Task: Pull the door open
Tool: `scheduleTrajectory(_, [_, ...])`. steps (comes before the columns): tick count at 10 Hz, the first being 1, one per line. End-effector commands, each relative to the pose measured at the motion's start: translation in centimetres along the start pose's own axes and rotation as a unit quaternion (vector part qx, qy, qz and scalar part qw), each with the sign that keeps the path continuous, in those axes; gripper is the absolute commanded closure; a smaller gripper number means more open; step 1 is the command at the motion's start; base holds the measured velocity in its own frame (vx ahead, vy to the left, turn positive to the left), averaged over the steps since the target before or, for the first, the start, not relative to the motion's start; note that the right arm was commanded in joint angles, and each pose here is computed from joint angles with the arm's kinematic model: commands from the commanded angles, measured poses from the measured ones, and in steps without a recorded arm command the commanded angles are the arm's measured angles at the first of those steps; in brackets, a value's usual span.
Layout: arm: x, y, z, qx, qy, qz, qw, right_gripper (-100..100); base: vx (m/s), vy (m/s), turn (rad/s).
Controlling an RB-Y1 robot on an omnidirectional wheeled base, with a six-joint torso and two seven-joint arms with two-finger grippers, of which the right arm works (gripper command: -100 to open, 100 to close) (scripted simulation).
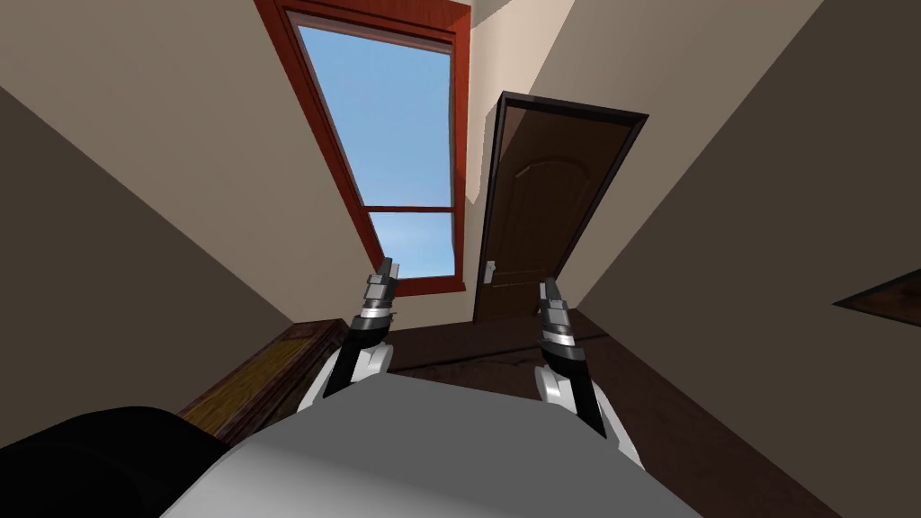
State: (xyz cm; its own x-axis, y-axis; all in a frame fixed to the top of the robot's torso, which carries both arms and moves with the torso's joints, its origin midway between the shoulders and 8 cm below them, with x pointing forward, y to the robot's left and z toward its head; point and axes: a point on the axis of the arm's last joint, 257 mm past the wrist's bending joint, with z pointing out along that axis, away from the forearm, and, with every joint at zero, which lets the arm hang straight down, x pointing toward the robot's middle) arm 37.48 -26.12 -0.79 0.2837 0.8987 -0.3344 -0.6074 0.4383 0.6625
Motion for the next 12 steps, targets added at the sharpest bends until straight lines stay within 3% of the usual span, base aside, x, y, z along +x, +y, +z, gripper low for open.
scheduleTrajectory(1, [1.2, -1.4, -0.19, 0.012, 0.019, -0.026, 0.9994, -100, 0.091, 0.004, -0.008])
scheduleTrajectory(3, [2.6, -3.2, -0.55, 0.025, 0.042, -0.058, 0.9971, -100, 0.095, -0.003, -0.009])
scheduleTrajectory(6, [4.7, -5.9, -1.28, 0.043, 0.081, -0.109, 0.9898, -100, 0.107, -0.001, -0.008])
scheduleTrajectory(9, [6.7, -8.8, -2.23, 0.059, 0.121, -0.161, 0.9778, -100, 0.1, 0.008, -0.01])
scheduleTrajectory(12, [8.5, -11.6, -3.37, 0.071, 0.162, -0.212, 0.961, -100, 0.097, -0.004, -0.009])
